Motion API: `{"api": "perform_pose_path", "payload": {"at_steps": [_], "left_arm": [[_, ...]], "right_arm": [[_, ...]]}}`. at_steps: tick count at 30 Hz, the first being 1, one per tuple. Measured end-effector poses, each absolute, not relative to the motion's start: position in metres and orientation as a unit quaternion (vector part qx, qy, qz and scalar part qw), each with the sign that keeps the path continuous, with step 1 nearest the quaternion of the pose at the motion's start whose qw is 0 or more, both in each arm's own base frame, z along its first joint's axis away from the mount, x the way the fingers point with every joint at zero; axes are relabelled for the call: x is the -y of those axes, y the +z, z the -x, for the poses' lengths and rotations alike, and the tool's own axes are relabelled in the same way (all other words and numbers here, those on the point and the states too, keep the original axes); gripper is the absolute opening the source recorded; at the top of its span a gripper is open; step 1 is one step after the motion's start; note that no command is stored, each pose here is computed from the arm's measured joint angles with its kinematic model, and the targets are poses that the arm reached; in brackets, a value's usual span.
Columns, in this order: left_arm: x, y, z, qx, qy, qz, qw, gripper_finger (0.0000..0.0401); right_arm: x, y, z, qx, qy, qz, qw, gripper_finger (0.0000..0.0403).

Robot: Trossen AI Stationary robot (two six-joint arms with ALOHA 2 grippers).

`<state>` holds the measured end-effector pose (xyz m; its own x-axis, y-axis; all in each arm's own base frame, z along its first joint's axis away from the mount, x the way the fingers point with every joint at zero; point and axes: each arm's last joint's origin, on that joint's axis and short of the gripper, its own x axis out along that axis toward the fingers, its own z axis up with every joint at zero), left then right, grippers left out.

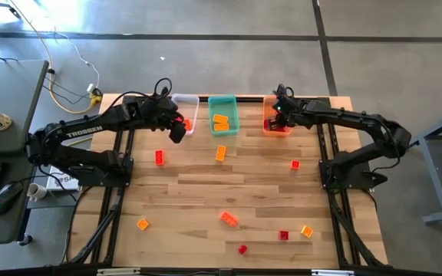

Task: Sort & place blocks by color
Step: Put the red game piece into the orange bin, then put the orange game piece into the transparent bin

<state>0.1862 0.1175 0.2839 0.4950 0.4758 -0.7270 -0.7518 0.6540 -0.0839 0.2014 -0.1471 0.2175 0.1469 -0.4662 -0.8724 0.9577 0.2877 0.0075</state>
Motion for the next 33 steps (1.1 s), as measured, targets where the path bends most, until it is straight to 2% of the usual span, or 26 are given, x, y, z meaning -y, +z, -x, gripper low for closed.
{"api": "perform_pose_path", "payload": {"at_steps": [5, 12, 24, 29, 33], "left_arm": [[-0.119, 0.285, -0.187, -0.337, 0.372, 0.195, 0.843, 0.0218], [-0.120, 0.288, -0.190, -0.315, 0.359, 0.198, 0.856, 0.0218], [-0.118, 0.290, -0.194, -0.305, 0.314, 0.216, 0.873, 0.0218], [-0.117, 0.290, -0.194, -0.305, 0.300, 0.222, 0.876, 0.0221], [-0.117, 0.290, -0.195, -0.303, 0.293, 0.234, 0.876, 0.0240]], "right_arm": [[0.156, 0.217, -0.195, -0.407, -0.482, -0.349, 0.692, 0.0118], [0.160, 0.216, -0.191, -0.406, -0.484, -0.354, 0.689, 0.0122], [0.162, 0.217, -0.193, -0.409, -0.479, -0.329, 0.703, 0.0194], [0.164, 0.224, -0.196, -0.400, -0.476, -0.328, 0.711, 0.0198], [0.165, 0.235, -0.201, -0.387, -0.472, -0.323, 0.723, 0.0199]]}}
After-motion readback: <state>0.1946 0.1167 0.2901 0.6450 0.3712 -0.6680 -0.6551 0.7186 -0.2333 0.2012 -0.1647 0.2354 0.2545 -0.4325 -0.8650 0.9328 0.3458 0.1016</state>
